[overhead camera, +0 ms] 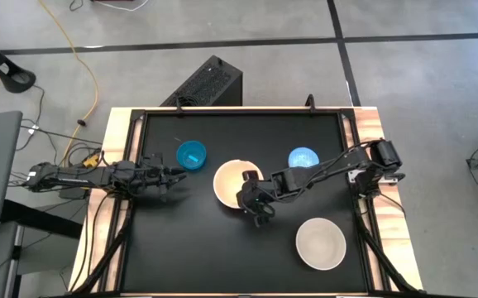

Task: Nest bowls inside each other
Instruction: Stack the pink bowl on top of the white bowl

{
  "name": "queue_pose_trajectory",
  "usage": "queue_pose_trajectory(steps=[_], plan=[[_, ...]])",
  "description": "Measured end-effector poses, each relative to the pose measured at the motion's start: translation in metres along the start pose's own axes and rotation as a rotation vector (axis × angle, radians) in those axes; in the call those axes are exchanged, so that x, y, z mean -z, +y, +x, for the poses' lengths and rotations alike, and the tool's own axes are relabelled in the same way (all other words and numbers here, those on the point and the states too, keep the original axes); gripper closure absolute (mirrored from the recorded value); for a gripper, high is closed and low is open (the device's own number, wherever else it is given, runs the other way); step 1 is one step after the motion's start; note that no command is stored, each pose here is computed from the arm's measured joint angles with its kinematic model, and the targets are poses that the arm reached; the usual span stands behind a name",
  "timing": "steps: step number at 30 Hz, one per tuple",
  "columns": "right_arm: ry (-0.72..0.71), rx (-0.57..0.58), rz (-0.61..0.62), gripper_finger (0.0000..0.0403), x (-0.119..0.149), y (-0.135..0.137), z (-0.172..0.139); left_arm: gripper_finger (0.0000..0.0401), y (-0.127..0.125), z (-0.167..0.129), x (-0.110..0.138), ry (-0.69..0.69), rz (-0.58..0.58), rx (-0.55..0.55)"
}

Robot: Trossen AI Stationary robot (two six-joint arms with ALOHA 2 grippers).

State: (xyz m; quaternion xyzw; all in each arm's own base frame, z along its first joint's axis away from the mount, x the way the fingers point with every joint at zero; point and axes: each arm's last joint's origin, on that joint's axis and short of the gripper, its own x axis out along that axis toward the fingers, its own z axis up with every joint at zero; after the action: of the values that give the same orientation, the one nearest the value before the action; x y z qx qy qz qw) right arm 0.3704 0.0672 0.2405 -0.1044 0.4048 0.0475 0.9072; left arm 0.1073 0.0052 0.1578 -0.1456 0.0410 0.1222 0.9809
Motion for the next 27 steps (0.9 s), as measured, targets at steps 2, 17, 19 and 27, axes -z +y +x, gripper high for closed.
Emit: queue_pose_trajectory(steps=[2, 17, 19, 27], plan=[[-0.001, 0.028, 0.003, 0.0311, 0.000, -0.001, -0.001, 0.0313, 0.000, 0.000, 0.000, 0.000, 0.000, 0.000], [0.013, 0.041, 0.152, 0.0252, -0.025, -0.007, -0.031, 0.0313, 0.000, 0.000, 0.000, 0.001, 0.000, 0.002], [0.045, 0.041, 0.195, 0.0262, -0.023, -0.007, -0.032, 0.0313, 0.000, 0.000, 0.000, 0.001, 0.000, 0.002], [0.136, 0.076, 0.173, 0.0385, -0.010, 0.013, -0.031, 0.0313, 0.000, 0.000, 0.000, 0.000, 0.000, 0.001]])
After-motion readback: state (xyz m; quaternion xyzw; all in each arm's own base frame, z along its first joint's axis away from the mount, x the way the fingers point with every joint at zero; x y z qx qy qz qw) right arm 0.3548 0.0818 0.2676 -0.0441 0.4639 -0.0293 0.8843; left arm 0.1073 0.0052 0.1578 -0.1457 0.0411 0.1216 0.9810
